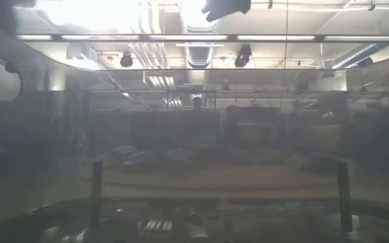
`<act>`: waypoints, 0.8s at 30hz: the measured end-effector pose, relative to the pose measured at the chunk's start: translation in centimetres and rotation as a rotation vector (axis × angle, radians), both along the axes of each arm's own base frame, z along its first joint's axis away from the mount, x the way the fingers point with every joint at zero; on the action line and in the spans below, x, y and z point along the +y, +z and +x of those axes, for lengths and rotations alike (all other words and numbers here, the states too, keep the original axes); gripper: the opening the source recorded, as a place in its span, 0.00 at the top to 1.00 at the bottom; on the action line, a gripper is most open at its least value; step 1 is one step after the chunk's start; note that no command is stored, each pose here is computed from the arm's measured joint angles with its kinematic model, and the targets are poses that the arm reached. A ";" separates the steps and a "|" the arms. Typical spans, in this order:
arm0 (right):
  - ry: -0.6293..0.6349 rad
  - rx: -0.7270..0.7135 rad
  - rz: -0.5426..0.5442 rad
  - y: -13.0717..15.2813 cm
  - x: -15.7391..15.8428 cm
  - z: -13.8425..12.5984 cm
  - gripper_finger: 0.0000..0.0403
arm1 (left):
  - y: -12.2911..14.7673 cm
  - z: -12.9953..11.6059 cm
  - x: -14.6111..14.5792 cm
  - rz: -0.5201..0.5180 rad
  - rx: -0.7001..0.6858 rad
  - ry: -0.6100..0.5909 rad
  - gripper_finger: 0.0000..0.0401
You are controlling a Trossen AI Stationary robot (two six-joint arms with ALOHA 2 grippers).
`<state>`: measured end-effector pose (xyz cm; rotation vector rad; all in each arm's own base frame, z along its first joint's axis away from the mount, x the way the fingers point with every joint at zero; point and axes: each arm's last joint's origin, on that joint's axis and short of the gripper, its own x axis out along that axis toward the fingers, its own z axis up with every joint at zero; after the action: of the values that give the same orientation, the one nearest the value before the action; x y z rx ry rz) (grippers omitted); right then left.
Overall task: Pick and place Granola Bars by type
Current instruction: Put the bottom right blue granola bar into the bottom bin
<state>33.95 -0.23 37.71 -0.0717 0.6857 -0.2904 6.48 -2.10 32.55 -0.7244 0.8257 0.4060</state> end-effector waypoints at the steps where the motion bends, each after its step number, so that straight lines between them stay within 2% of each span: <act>1: 0.001 0.001 -0.002 0.0 0.0 0.0 0.46 | 0.4 0.6 -0.1 0.020 -0.080 0.007 0.72; 6: 0.003 0.002 -0.003 0.0 0.0 0.0 0.46 | 2.9 3.3 -1.1 0.180 -0.448 -0.074 0.78; 10: 0.002 0.009 -0.003 -0.1 0.0 0.0 0.46 | 4.9 4.3 -1.4 0.294 -0.628 -0.121 0.90; 13: 0.002 0.009 -0.002 -0.1 0.0 0.0 0.46 | 5.6 4.5 -1.5 0.344 -0.675 -0.134 0.98; 19: 0.072 0.009 0.058 -0.1 0.3 -0.1 0.46 | 6.1 4.9 -1.5 0.428 -0.707 -0.097 1.00; 24: 0.153 0.049 0.114 -0.1 0.6 -0.5 0.46 | 6.3 6.0 -2.0 0.489 -0.720 -0.114 1.00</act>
<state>33.40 0.32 37.57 -0.0225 0.7401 -0.1028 12.47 -4.09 38.87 -0.3171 0.0718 0.2017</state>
